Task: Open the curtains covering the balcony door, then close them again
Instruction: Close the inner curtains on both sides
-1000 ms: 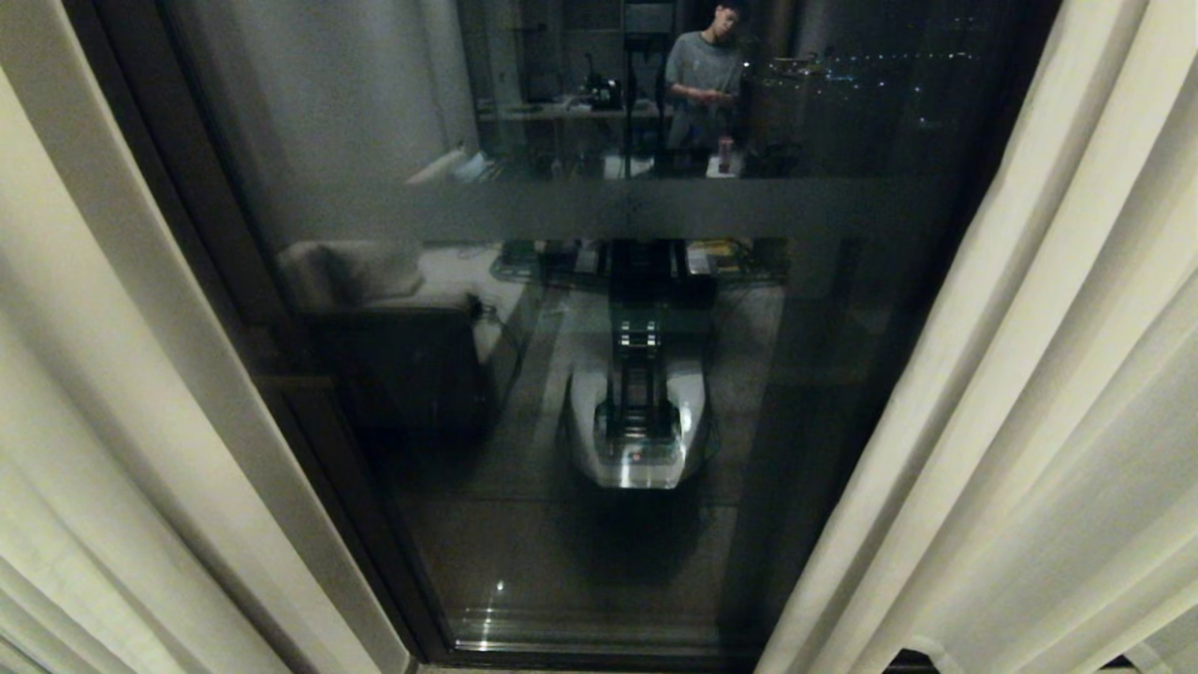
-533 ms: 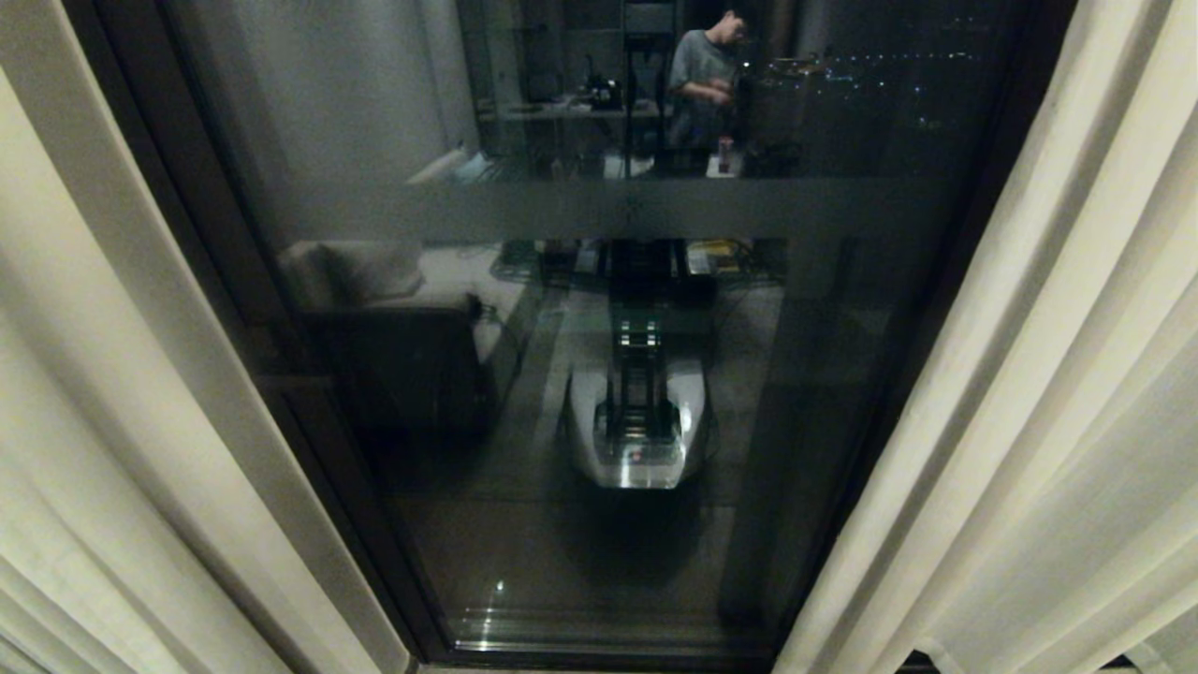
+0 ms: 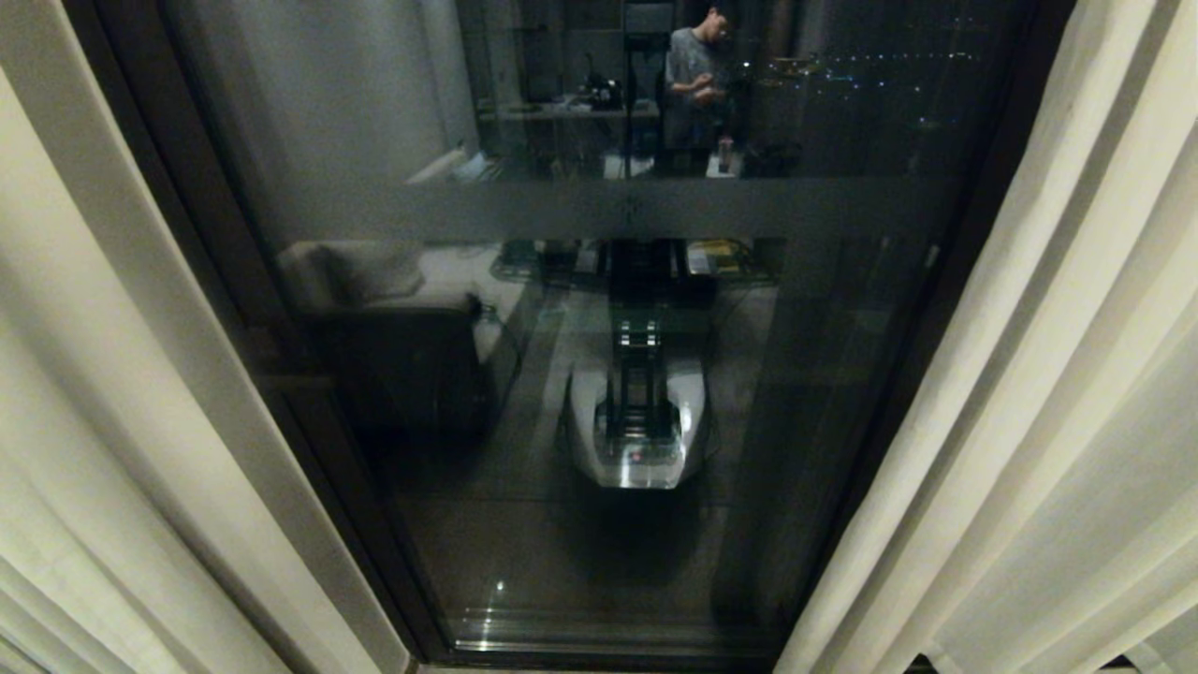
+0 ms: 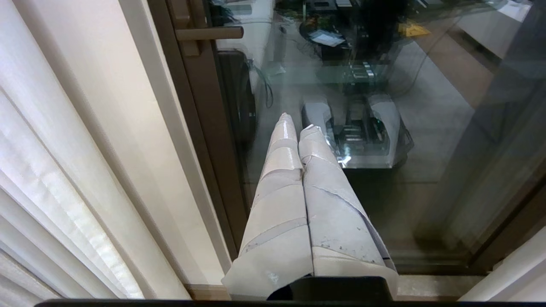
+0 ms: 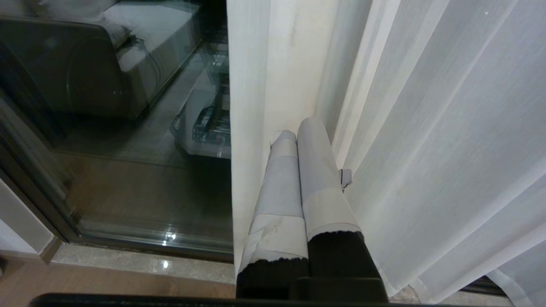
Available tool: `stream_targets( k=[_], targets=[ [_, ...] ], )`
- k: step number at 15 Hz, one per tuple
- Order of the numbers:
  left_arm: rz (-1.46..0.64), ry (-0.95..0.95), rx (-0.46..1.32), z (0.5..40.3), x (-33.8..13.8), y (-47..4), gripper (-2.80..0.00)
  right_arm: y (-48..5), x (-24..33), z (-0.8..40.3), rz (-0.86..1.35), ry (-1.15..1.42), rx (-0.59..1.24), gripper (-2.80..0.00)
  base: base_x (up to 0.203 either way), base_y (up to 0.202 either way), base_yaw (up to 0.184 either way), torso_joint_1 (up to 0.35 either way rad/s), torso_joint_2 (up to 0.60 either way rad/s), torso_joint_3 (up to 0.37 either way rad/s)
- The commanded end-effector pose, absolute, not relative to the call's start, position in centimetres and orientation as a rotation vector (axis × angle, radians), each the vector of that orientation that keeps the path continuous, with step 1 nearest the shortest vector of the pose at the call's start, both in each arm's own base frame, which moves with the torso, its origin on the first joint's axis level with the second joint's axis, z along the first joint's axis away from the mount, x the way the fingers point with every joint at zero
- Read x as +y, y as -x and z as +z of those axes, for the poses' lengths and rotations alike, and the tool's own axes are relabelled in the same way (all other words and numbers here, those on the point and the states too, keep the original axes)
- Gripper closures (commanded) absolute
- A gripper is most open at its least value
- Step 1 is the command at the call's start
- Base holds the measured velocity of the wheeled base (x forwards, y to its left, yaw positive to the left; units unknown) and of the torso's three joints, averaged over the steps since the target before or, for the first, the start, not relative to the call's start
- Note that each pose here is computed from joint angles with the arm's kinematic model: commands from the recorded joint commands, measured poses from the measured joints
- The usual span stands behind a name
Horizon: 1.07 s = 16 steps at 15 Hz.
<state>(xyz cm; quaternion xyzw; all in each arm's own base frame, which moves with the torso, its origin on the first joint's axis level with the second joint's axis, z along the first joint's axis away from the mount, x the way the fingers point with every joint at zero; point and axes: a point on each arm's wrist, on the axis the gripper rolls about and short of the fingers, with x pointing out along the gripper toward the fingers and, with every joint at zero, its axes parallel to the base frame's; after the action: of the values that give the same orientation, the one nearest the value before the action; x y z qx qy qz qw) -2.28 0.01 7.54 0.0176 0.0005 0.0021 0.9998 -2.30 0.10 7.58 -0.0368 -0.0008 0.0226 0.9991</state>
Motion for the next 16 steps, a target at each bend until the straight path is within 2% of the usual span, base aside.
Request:
stream_targets(
  k=[1, 16],
  targets=[
    [0.005, -0.035, 0.000, 7.55, 0.01, 2.28, 0.00, 2.29, 0.10, 7.57, 0.046, 0.074, -0.002, 0.00, 0.000, 0.000, 0.000, 0.000, 0.00, 0.000],
    [0.005, -0.037, 0.002, 7.53, 0.01, 2.28, 0.00, 2.29, 0.10, 7.58, 0.046, 0.074, -0.001, 0.00, 0.000, 0.000, 0.000, 0.000, 0.00, 0.000]
  ],
)
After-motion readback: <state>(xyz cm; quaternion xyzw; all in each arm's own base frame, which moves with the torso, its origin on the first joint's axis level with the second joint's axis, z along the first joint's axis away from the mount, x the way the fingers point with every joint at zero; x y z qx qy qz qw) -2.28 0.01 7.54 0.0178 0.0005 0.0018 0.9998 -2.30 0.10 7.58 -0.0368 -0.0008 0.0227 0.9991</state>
